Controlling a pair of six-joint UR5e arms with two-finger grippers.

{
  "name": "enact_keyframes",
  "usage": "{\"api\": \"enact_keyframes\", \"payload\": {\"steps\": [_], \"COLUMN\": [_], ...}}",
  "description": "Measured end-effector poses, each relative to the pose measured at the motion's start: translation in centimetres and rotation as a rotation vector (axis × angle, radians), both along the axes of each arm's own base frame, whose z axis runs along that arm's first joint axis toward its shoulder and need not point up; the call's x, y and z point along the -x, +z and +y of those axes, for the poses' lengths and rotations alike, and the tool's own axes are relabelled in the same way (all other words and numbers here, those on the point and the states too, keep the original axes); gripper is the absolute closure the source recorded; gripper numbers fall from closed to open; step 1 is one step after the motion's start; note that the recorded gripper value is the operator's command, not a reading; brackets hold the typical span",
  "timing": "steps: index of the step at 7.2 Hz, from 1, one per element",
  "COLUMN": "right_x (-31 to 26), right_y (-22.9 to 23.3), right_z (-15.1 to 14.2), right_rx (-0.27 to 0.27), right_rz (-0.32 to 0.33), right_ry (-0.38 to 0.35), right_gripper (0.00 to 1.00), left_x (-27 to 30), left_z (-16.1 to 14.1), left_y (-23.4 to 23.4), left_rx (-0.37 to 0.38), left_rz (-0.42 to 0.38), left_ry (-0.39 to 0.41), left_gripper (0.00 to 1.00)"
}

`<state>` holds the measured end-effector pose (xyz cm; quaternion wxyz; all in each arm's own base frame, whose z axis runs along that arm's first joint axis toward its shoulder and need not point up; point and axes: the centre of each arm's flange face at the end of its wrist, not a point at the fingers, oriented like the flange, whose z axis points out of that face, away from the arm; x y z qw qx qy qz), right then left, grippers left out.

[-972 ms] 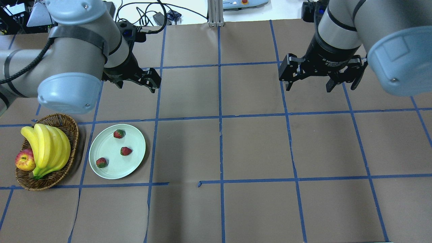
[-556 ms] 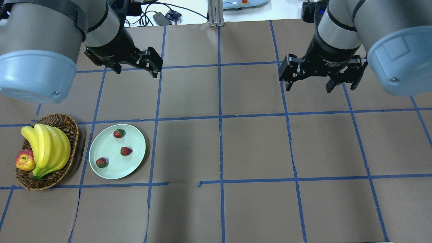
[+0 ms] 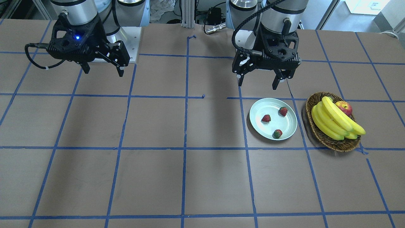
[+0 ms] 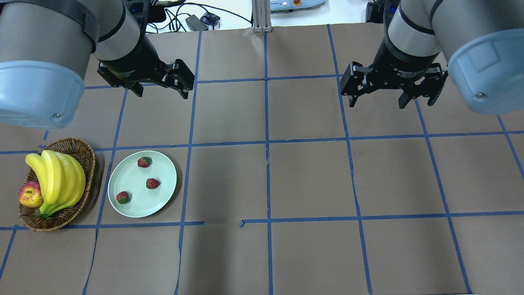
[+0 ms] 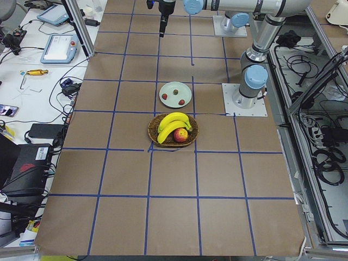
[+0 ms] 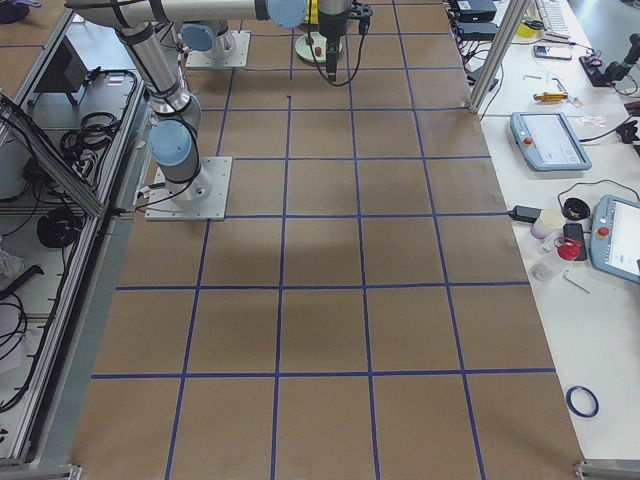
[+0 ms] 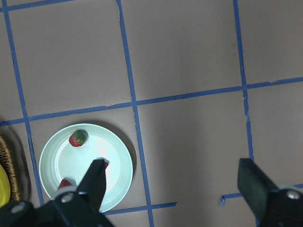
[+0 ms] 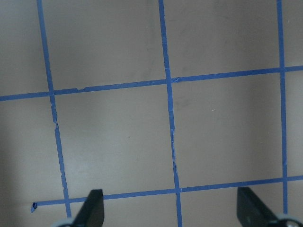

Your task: Collect all strawberries into plate

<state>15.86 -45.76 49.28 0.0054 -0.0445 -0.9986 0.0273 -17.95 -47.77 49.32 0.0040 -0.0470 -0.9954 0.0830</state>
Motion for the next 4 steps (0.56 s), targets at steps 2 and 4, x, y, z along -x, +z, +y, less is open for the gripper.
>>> {"api": "enact_keyframes", "payload": {"steps": [2, 4], "right_x": [0.02, 0.00], "right_y": [0.73, 0.97], "right_z": [-0.13, -0.17], "right_rx": [0.015, 0.021], "right_rz": [0.002, 0.001], "right_ry": [-0.002, -0.003], "right_gripper": [0.00, 0.00], "left_x": [-0.27, -0.33], "left_z": [-0.01, 0.05], "left_y": [-0.02, -0.10], "left_rx": [-0.010, -0.016], "left_rz": [-0.010, -0.012], "left_ry": [0.017, 0.032], "left_gripper": [0.00, 0.00]}}
